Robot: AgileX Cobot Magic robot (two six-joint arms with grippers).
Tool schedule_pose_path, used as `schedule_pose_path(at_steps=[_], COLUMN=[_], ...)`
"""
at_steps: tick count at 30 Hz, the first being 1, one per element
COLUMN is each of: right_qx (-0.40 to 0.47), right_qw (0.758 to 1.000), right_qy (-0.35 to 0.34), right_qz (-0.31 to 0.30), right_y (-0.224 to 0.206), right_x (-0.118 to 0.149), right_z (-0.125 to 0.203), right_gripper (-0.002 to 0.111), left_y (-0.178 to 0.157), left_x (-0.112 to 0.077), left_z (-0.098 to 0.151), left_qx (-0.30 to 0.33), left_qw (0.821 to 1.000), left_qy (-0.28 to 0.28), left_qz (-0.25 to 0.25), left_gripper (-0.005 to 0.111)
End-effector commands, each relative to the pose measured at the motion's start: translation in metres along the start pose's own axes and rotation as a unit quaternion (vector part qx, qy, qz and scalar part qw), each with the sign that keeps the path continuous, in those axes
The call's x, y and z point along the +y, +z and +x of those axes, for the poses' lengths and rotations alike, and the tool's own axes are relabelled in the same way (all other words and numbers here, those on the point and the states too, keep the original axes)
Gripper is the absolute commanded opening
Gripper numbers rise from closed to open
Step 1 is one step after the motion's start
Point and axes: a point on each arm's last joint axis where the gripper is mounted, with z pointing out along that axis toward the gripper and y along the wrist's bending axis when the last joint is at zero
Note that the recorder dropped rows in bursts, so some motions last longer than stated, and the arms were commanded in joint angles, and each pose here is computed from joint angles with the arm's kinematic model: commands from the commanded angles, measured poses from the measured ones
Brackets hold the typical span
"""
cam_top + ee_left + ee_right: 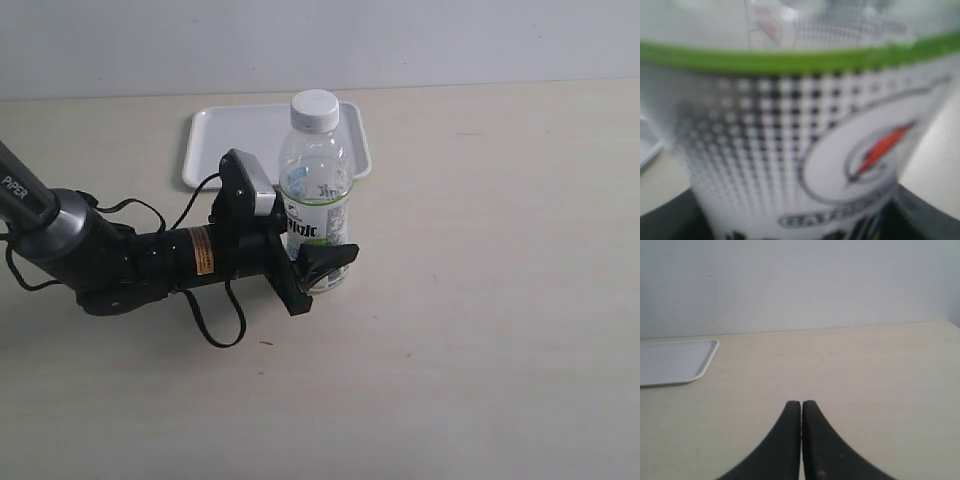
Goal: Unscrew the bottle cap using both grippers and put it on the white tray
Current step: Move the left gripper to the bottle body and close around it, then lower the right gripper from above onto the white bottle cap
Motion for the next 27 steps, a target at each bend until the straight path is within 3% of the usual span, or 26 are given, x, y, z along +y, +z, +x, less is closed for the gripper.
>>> schedule_pose_path(at_steps=[1, 4, 16, 20, 27], right_qx=[-0.004, -0.004, -0.03, -0.06, -0.13], right_qw=[1.0, 1.0, 0.999, 0.995, 0.978], right_qy=[0.0, 0.0, -0.026, 0.079, 0.163], right_qz=[0.003, 0.003, 0.009, -0.004, 0.0], right_y=[0.0, 0.0, 0.0, -0.001, -0.003], right_x=[0.0, 0.0, -0.001, 0.0, -0.004], right_z=[0.001, 0.001, -0.004, -0.009, -0.022], right_gripper=[0.002, 0.002, 0.002, 0.002, 0.002], left_y=[0.002, 0.002, 0.001, 0.0, -0.004], left_x=[0.005, 0.006, 0.001, 0.002, 0.007], left_z=[-0.004, -0.004, -0.008, -0.013, -0.021], left_qx=[-0.01, -0.012, 0.016, 0.03, 0.076], left_qw=[1.0, 1.0, 0.999, 0.998, 0.995], left_qy=[0.013, 0.01, 0.037, 0.05, 0.065], left_qz=[-0.018, -0.026, 0.007, 0.009, -0.011], left_gripper=[0.023, 0.0, 0.0, 0.0, 0.0])
